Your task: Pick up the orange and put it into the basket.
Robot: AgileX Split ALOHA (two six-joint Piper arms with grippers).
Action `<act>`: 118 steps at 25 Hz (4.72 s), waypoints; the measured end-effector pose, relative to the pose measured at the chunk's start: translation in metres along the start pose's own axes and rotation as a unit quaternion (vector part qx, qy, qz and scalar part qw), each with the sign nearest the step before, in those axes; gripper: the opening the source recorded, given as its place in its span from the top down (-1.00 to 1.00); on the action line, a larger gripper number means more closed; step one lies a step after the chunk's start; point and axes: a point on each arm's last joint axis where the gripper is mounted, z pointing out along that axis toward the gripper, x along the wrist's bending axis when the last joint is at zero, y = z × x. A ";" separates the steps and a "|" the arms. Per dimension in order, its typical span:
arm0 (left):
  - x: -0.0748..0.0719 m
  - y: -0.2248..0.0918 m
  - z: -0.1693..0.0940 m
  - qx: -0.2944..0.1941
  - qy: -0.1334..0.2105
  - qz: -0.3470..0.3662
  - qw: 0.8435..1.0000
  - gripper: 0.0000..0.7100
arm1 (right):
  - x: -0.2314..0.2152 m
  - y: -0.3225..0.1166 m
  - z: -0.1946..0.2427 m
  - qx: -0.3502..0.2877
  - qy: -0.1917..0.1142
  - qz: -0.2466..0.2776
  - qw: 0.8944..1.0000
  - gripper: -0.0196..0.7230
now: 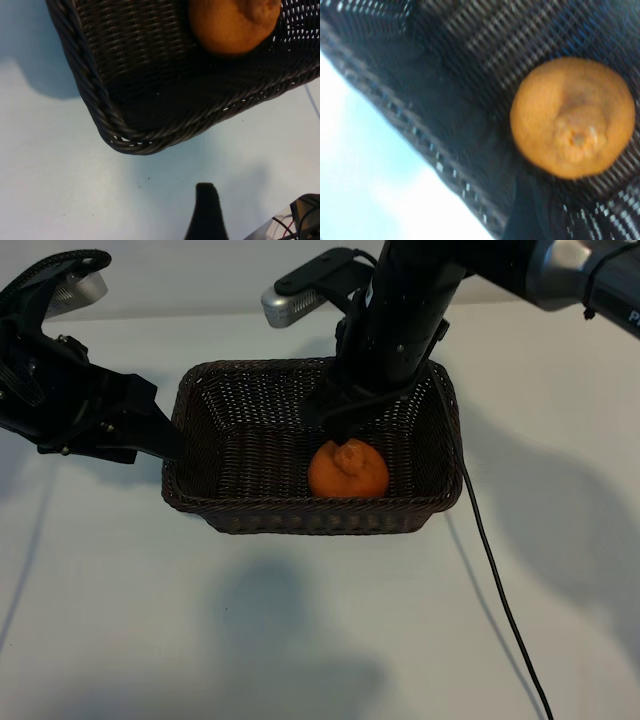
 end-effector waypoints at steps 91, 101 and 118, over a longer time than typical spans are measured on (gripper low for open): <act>-0.001 0.003 0.000 -0.016 -0.006 -0.003 1.000 -0.60 | -0.075 -0.114 -0.124 -0.056 -0.113 0.160 0.979 -0.23; -0.013 -0.001 -0.010 -0.029 -0.038 0.016 0.999 -0.60 | -0.075 -0.114 -0.124 -0.057 -0.111 0.162 0.979 -0.23; -0.017 -0.005 -0.016 -0.032 -0.042 0.023 0.998 -0.60 | -0.075 -0.114 -0.124 -0.058 -0.109 0.163 0.979 -0.23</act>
